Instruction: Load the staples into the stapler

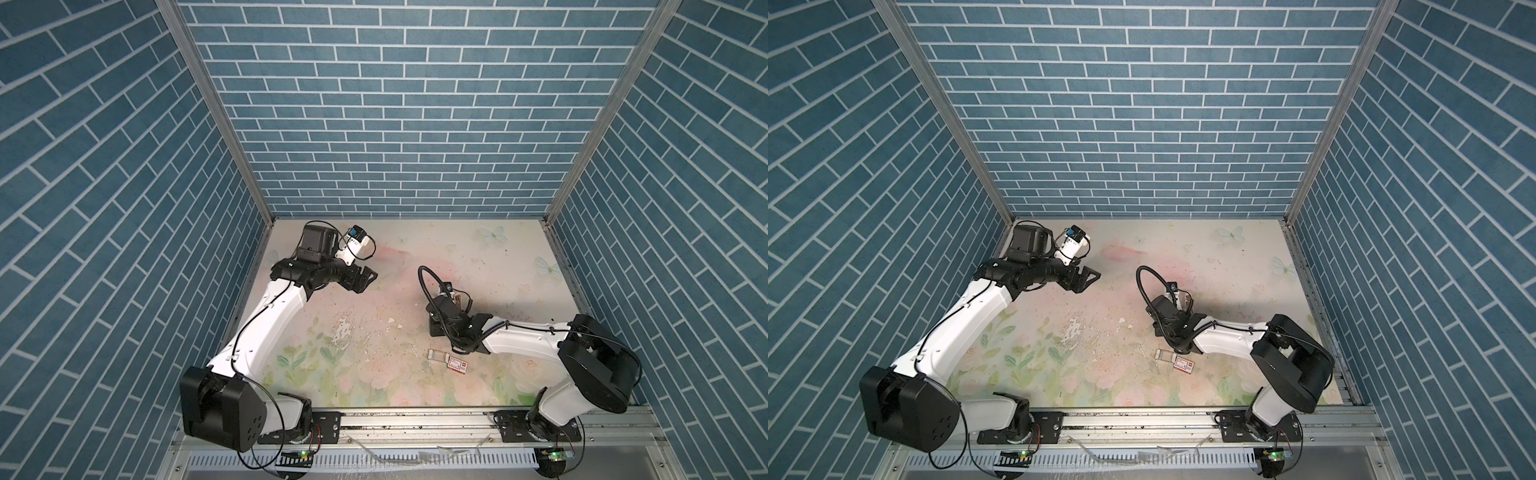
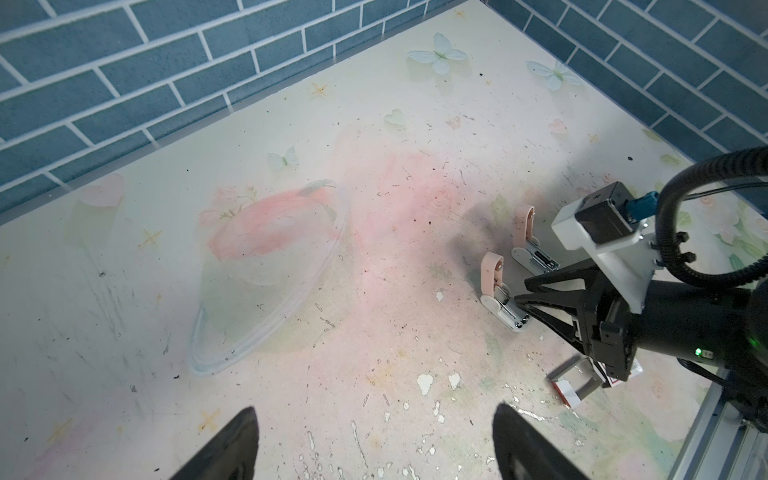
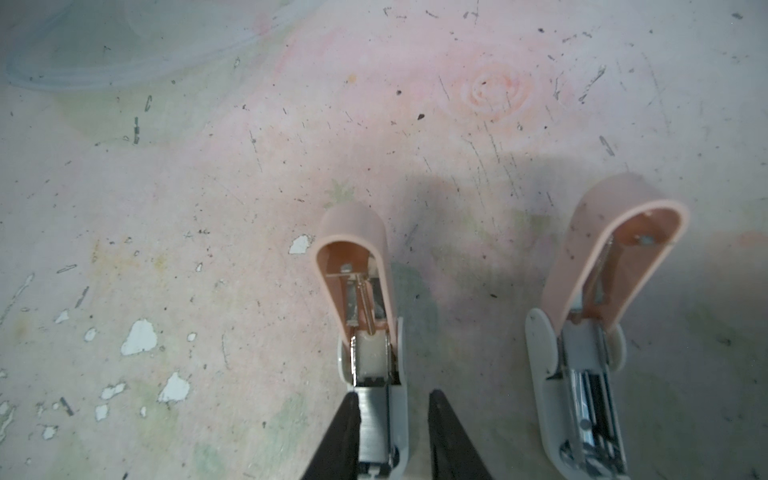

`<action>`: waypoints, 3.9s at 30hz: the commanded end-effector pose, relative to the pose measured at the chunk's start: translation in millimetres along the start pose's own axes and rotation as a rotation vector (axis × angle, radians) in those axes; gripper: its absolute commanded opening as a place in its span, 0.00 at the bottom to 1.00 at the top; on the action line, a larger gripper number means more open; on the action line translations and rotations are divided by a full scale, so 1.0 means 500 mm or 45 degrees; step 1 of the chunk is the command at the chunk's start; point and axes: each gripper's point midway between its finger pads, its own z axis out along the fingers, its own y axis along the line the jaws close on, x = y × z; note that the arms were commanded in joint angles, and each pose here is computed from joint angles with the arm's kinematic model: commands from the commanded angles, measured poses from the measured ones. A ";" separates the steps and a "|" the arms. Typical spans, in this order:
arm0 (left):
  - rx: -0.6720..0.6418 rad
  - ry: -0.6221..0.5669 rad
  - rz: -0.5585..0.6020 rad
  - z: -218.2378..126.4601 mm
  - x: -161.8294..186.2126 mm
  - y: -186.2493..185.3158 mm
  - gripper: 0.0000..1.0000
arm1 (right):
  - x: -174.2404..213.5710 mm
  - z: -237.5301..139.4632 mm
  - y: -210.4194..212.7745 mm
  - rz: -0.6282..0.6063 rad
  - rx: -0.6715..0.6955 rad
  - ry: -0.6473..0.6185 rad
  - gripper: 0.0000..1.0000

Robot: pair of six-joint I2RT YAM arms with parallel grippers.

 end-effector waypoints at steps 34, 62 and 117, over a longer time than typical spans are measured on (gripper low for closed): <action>-0.011 -0.021 0.003 -0.009 -0.004 0.002 0.89 | 0.036 0.020 -0.023 0.027 0.032 0.044 0.29; -0.003 -0.028 0.002 -0.009 -0.004 -0.001 0.89 | -0.030 0.022 0.005 0.058 -0.065 0.053 0.31; -0.002 -0.038 -0.001 -0.010 -0.003 -0.002 0.90 | 0.059 0.032 -0.037 0.084 -0.023 0.196 0.27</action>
